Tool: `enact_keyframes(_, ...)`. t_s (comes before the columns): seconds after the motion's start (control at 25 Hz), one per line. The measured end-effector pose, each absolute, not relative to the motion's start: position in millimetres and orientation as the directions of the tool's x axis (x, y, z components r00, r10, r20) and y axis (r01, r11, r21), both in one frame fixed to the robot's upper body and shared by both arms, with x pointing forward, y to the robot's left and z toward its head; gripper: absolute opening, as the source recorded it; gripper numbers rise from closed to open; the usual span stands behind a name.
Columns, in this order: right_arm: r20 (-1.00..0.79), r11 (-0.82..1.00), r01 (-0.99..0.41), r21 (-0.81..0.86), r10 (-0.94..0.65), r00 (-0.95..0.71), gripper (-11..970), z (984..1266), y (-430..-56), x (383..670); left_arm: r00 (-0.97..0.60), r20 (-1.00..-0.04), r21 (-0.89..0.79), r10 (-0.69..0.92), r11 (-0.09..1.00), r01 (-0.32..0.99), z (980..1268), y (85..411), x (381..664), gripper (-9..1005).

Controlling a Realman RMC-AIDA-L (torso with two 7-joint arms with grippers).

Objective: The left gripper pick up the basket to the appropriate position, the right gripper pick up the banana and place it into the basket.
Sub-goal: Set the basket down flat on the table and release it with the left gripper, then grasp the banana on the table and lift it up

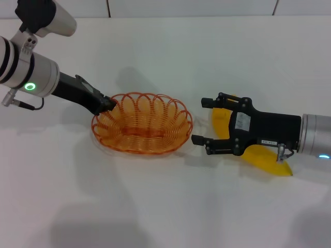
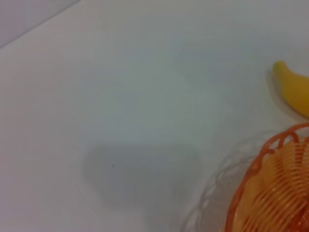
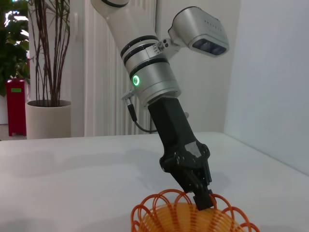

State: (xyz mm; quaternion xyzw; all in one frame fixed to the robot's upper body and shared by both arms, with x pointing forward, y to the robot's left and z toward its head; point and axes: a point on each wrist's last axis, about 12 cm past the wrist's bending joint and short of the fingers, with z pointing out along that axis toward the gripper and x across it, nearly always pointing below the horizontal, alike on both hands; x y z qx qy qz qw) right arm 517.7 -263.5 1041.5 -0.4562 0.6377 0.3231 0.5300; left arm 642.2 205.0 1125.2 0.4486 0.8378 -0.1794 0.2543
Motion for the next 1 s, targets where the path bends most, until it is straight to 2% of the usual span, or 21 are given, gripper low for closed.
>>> enact_keyframes(0.6,-0.971,0.382,-0.922,-0.068,-0.239,-0.027,892,1039.9,-265.3,515.2,-0.49,-0.589,-0.078,0.642,0.559,0.826,1128.1,206.5,643.7,97)
enact_keyframes(0.8,-0.973,0.407,-0.911,-0.061,-0.23,-0.037,892,1038.5,-270.2,512.4,-0.474,-0.58,-0.028,0.663,0.565,0.824,1142.5,209.0,642.0,195)
enact_keyframes(0.92,-0.975,0.435,-0.898,-0.059,-0.219,-0.042,892,1038.0,-275.8,510.0,-0.405,-0.619,0.055,0.673,0.551,0.833,1157.7,221.3,622.8,254)
enact_keyframes(1.0,-0.976,0.45,-0.891,-0.058,-0.213,-0.044,892,1037.5,-278.1,508.8,-0.298,-0.695,0.112,0.654,0.508,0.854,1164.5,229.3,596.1,293)
